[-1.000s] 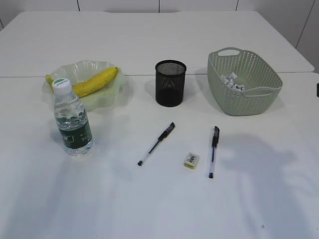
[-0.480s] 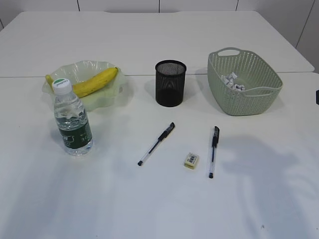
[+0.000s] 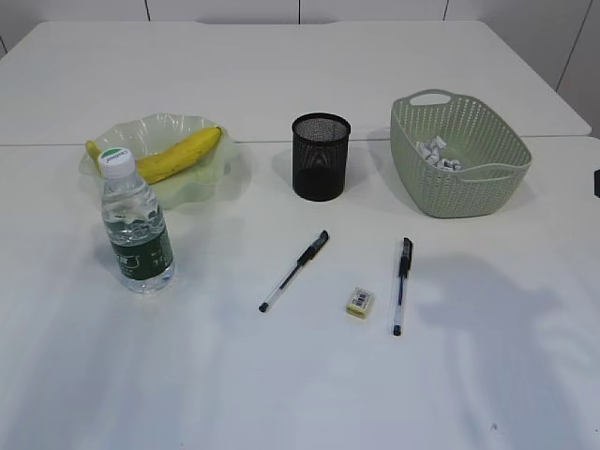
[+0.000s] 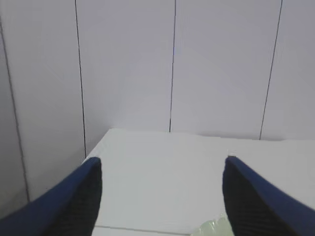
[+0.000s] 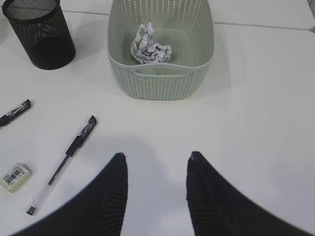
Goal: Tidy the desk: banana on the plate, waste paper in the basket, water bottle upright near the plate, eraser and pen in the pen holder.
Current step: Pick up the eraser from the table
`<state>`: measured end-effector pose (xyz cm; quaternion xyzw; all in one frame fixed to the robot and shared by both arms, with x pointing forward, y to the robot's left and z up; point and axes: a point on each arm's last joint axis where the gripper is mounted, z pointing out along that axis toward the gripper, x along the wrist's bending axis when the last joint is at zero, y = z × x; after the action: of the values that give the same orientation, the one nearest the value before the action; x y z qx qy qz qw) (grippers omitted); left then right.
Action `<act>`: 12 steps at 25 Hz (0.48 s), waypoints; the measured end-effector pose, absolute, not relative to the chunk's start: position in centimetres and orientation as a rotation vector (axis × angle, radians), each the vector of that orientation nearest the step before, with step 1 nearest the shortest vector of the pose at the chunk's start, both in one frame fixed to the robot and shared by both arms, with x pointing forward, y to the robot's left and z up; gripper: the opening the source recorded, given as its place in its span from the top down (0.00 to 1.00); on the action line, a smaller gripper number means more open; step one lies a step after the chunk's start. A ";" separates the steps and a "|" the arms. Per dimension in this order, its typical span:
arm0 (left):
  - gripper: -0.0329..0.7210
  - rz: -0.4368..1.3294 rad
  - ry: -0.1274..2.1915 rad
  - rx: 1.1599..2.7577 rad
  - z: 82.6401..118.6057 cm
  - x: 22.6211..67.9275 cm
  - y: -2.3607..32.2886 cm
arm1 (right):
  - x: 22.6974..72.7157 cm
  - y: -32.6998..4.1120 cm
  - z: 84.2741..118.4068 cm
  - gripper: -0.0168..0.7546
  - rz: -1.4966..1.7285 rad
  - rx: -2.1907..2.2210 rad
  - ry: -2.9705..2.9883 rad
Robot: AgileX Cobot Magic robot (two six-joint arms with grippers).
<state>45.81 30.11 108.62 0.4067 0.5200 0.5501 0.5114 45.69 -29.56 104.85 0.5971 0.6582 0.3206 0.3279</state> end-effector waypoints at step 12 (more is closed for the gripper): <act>0.24 1.235 1.235 0.873 109.0 46.0 29.9 | 45.7 -29.5 104.8 0.59 0.859 1.588 1.712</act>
<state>45.99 29.90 108.95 0.3705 0.5241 0.5241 0.5598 45.68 -29.49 104.85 0.6044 0.6517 0.3269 0.3211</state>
